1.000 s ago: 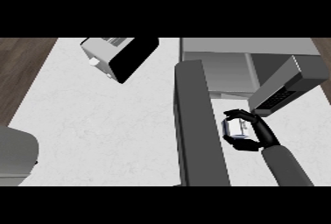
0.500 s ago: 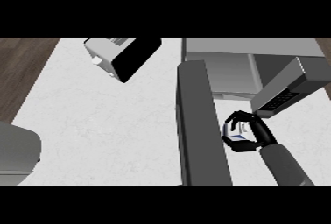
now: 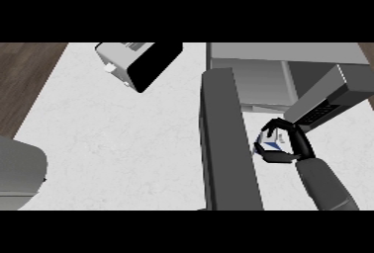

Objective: Pick up the milk, place it into the microwave and close the microwave

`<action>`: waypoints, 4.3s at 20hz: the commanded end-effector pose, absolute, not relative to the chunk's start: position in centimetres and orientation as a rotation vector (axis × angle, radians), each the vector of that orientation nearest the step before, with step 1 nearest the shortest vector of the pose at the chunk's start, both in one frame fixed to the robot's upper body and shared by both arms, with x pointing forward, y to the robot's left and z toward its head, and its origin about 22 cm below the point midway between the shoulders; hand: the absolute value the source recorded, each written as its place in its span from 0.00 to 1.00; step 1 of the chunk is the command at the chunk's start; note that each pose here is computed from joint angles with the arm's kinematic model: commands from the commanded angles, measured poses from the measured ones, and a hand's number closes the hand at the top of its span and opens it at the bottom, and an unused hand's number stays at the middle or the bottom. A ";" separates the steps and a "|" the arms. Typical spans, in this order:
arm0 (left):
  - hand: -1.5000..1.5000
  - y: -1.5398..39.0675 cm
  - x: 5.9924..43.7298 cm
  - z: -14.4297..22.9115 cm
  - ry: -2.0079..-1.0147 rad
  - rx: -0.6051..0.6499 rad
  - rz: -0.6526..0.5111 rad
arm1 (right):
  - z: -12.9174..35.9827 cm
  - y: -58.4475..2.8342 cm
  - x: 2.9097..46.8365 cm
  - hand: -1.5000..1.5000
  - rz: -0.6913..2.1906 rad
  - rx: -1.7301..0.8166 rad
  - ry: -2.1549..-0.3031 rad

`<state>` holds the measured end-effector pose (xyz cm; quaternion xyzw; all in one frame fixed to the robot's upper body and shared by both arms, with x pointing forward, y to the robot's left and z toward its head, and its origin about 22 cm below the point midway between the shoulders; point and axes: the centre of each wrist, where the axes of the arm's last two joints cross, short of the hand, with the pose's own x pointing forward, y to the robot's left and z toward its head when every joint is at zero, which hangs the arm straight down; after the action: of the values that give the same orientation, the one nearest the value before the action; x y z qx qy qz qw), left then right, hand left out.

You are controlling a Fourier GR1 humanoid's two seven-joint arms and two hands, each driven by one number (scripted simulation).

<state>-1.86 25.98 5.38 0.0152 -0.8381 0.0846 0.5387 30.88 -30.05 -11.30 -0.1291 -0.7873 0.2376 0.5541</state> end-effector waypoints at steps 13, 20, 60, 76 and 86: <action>0.00 28.1 -3.4 4.8 -1.944 0.085 0.237 | -6.9 -25.2 35.1 1.00 0.593 -0.168 -2.066; 0.00 28.2 -2.6 3.9 -1.944 0.082 0.207 | -3.2 -22.1 38.2 1.00 0.563 -0.275 -2.018; 0.00 29.9 4.3 2.8 -1.945 -0.073 0.064 | 2.4 -22.4 43.5 0.00 0.442 -0.580 -1.877; 0.00 25.3 6.2 2.4 -1.932 -0.164 -0.018 | -2.8 -24.6 40.2 0.00 0.335 -0.196 -1.897; 0.00 22.2 9.4 3.4 -1.916 -0.212 -0.087 | -7.0 -24.7 36.7 0.00 0.276 -0.061 -1.901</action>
<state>7.48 23.59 2.95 -0.0845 -0.8176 -0.0277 0.5689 38.17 -24.37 -5.46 -0.0472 -0.8067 0.1352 0.5733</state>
